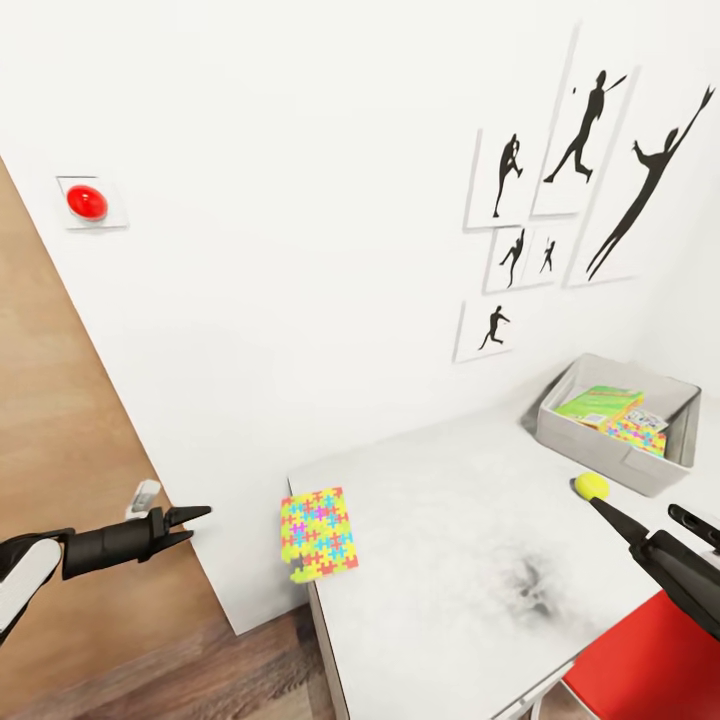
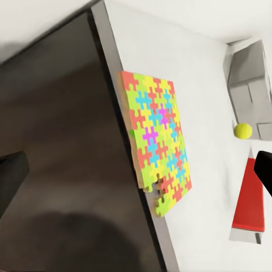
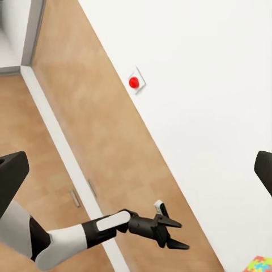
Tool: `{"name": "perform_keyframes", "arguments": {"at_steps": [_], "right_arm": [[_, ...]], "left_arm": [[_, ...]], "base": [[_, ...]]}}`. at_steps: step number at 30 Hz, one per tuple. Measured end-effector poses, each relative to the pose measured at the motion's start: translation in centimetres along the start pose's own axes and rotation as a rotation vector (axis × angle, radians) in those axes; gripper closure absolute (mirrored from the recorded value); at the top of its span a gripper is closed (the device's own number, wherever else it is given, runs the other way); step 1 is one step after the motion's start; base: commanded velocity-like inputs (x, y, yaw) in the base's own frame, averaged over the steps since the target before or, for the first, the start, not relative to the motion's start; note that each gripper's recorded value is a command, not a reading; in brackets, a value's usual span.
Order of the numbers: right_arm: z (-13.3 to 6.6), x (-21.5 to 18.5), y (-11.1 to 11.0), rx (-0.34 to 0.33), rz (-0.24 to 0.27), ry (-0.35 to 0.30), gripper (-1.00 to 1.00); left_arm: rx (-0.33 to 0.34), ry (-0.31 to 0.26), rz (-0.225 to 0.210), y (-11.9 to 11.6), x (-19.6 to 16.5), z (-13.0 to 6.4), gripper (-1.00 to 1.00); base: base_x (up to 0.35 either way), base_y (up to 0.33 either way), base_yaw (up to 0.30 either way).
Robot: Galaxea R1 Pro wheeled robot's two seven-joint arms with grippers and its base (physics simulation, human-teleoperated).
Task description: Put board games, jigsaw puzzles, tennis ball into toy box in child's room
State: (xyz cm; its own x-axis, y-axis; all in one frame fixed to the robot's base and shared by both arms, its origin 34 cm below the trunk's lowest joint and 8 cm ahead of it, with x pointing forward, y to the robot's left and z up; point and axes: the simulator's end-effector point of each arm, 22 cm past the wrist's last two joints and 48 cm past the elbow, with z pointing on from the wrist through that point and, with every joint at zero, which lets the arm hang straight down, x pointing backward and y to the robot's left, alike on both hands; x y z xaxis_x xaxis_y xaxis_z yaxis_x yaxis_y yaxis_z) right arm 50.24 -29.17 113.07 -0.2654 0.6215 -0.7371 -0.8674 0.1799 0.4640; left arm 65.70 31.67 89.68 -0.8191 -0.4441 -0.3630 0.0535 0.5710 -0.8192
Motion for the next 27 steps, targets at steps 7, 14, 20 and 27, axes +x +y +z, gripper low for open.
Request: {"name": "perform_keyframes", "arguments": {"at_steps": [7,14,20,27], "right_arm": [[-0.5,0.4,0.1,-0.028,0.014,-0.009,-1.00],[-1.4,0.6,0.7,-0.069,0.091,-0.013,-1.00],[-2.2,0.6,0.4,-0.062,0.096,-0.023,-1.00],[-2.8,1.4,-0.1,-0.061,0.092,-0.024,-1.00]], "left_arm": [[0.008,0.001,-0.003,0.6,0.5,0.8,-1.00],[0.017,-0.001,-0.004,1.2,0.8,1.4,-1.00],[0.032,0.001,-0.007,1.5,1.4,2.3,-1.00],[0.041,0.001,-0.009,2.1,1.9,3.1,-1.00]], "base": [[0.000,0.000,0.000],[0.000,0.000,0.000],[0.000,0.000,0.000],[0.000,0.000,0.000]]}}
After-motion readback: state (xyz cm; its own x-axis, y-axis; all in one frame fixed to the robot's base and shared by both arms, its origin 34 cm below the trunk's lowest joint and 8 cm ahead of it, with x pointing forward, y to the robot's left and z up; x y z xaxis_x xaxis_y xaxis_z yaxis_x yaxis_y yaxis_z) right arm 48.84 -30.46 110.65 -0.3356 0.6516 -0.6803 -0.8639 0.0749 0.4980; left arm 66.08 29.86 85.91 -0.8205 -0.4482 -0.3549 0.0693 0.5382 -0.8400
